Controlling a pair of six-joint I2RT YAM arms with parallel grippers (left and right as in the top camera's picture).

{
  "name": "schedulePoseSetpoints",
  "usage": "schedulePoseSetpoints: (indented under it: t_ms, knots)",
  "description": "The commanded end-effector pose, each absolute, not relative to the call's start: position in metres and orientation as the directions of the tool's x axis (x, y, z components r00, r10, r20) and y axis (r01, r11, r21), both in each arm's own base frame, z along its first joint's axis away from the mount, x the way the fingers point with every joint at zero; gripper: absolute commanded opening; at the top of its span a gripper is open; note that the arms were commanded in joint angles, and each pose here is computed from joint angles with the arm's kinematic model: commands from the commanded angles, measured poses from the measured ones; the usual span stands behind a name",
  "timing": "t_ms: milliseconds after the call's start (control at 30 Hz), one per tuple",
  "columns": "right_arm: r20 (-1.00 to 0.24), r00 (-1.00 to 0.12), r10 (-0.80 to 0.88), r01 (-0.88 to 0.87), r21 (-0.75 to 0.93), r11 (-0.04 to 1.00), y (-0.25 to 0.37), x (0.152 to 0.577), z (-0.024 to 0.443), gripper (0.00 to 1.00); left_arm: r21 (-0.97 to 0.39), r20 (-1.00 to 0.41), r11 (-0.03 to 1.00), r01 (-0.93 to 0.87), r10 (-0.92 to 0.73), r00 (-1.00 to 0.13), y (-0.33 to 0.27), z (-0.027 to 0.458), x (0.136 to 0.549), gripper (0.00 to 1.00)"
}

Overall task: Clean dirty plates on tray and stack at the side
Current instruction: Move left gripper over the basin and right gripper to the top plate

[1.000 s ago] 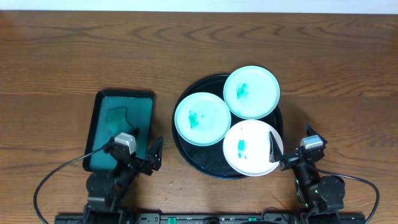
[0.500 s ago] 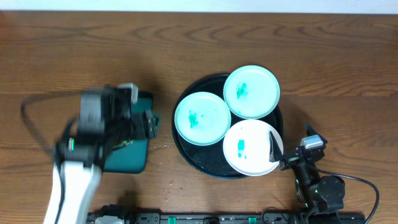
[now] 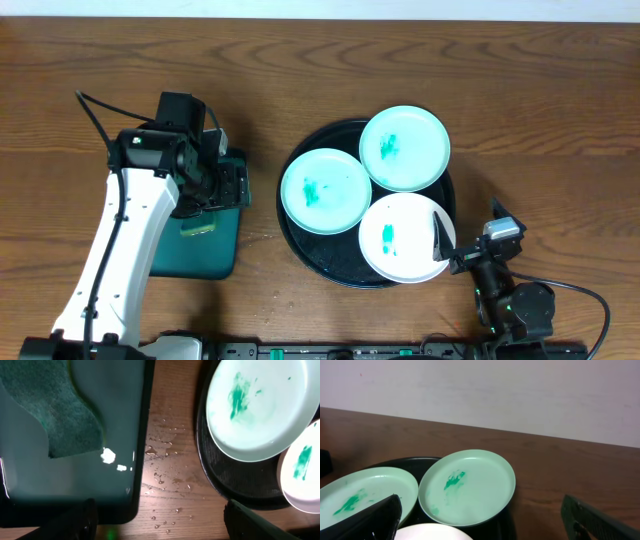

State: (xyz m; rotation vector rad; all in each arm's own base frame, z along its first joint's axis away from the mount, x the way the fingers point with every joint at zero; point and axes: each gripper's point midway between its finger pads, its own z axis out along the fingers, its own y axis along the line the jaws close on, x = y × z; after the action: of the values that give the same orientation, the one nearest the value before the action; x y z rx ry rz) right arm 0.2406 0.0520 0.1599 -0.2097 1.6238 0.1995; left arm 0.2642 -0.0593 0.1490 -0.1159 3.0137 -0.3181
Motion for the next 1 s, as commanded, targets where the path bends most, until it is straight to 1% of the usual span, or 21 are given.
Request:
schedulePoseSetpoints:
  t_ms: [0, 233, 333, 400, 433, 500, 567, 633, 700, 733, 833, 900, 967]
  knots:
    - [-0.998, -0.063, -0.001, -0.259, 0.016, 0.966, 0.052, 0.240, 0.160, 0.99, -0.197, -0.126, 0.979, -0.047, -0.072, -0.989, -0.056, 0.155, 0.270, 0.81]
    - [-0.998, -0.062, 0.000, -0.260, 0.016, 0.966, 0.053, 0.240, 0.160, 0.99, -0.196, -0.126, 0.979, -0.047, -0.072, -0.989, -0.056, 0.155, 0.270, 0.81]
    - [-0.999, -0.040, 0.002, -0.243, 0.012, 0.970, 0.050, 0.241, 0.165, 0.99, -0.196, -0.126, 0.979, -0.047, -0.072, -0.989, -0.056, 0.155, 0.270, 0.81]
    - [-0.998, -0.036, 0.046, -0.297, 0.055, 0.953, 0.059, 0.239, 0.170, 0.99, -0.196, -0.126, 0.979, -0.047, -0.072, -0.989, -0.056, 0.155, 0.270, 0.81]
    - [-0.998, -0.035, 0.050, -0.355, 0.059, 0.933, 0.069, 0.235, 0.171, 0.99, -0.196, -0.126, 0.979, -0.047, -0.072, -0.989, -0.056, 0.155, 0.270, 0.81]
    - [-0.998, -0.037, 0.048, -0.487, 0.060, 0.872, 0.092, 0.224, 0.173, 0.99, -0.197, -0.127, 0.979, -0.046, -0.072, -0.989, -0.056, 0.155, 0.270, 0.81]
    - [-0.995, -0.065, 0.081, -0.554, 0.103, 0.826, 0.104, 0.217, 0.177, 0.99, -0.197, -0.132, 0.979, -0.045, -0.072, -0.989, -0.056, 0.155, 0.272, 0.81]
    - [-0.983, -0.123, 0.137, -0.567, 0.183, 0.803, 0.107, 0.213, 0.184, 0.99, -0.200, -0.149, 0.979, -0.042, -0.073, -0.986, -0.056, 0.156, 0.276, 0.81]
    - [-0.973, -0.172, 0.151, -0.557, 0.223, 0.800, 0.107, 0.211, 0.190, 0.99, -0.201, -0.157, 0.979, -0.040, -0.073, -0.985, -0.057, 0.156, 0.278, 0.81]
    - [-0.963, -0.230, 0.141, -0.548, 0.248, 0.799, 0.108, 0.210, 0.198, 0.99, -0.202, -0.164, 0.979, -0.039, -0.073, -0.984, -0.057, 0.156, 0.280, 0.81]
    - [-0.930, -0.351, 0.106, -0.539, 0.293, 0.790, 0.112, 0.211, 0.208, 0.99, -0.204, -0.178, 0.978, -0.036, -0.073, -0.981, -0.057, 0.157, 0.283, 0.81]
    - [-0.880, -0.468, 0.085, -0.524, 0.354, 0.775, 0.117, 0.215, 0.210, 0.99, -0.205, -0.184, 0.978, -0.035, -0.073, -0.980, -0.057, 0.157, 0.284, 0.81]
    - [-0.802, -0.594, 0.067, -0.482, 0.421, 0.768, 0.122, 0.223, 0.207, 0.99, -0.206, -0.193, 0.978, -0.033, -0.073, -0.979, -0.057, 0.158, 0.286, 0.81]
